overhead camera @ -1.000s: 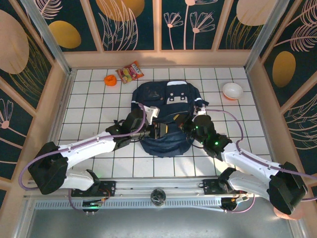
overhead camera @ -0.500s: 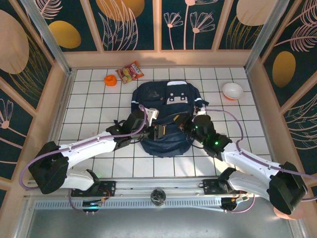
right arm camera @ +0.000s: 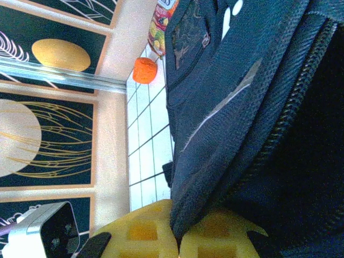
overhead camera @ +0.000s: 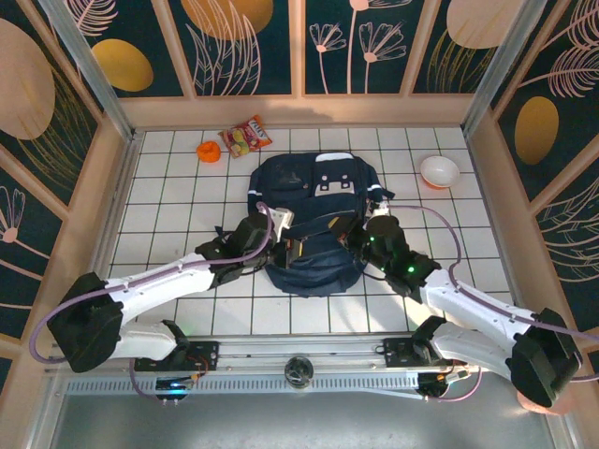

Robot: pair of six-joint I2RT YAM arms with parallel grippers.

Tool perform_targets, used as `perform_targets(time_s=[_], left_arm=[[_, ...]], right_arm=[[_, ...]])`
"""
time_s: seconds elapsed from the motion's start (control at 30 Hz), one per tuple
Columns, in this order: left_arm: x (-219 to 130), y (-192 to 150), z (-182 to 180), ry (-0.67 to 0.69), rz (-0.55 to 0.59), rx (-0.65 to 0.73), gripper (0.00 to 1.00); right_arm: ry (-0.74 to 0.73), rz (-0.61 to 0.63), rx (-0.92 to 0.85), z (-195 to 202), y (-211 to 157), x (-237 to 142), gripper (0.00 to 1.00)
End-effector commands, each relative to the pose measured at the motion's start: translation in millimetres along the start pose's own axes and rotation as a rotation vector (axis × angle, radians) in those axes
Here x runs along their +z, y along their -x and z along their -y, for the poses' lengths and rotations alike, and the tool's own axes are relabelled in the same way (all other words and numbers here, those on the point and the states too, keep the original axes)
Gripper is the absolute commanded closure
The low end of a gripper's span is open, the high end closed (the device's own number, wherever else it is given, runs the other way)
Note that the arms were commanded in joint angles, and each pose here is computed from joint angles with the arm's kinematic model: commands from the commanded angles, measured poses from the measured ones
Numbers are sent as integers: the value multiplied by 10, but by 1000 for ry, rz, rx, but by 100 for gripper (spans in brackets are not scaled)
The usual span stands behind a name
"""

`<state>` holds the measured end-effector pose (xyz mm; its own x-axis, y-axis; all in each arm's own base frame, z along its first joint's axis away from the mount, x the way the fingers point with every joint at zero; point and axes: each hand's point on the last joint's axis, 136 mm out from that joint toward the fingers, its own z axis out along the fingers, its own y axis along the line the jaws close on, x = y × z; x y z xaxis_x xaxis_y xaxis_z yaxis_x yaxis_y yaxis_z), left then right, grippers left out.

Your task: Pack the student bag

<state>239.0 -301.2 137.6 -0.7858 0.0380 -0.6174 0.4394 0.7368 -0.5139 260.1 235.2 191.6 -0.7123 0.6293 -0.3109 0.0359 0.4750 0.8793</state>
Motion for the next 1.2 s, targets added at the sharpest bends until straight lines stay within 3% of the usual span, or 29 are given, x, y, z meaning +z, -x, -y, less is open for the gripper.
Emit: perform_targets(time_s=[0.0,0.23,0.47,0.67,0.73,1.17], left_arm=[[-60,-88,-289,128,2,-13,100],[-167,-174,-547,206,38,-52,100],[-162,-170,-378,70,83,-108,100],[-99,-65,-234,20,75,-71,100],[-87,-28,-192,10,78,-67,100],[-83,127,-29,-43,103,-53,100]], right_arm=[[128,76,-47,-496,242,-188,100],[130,89,-57,-473,436,-321,100],[118,68,-15,-366,462,-320,100],[122,37,35,-314,286,-210,68],[113,31,51,-287,232,-166,63],[44,7,109,-128,-62,92,58]])
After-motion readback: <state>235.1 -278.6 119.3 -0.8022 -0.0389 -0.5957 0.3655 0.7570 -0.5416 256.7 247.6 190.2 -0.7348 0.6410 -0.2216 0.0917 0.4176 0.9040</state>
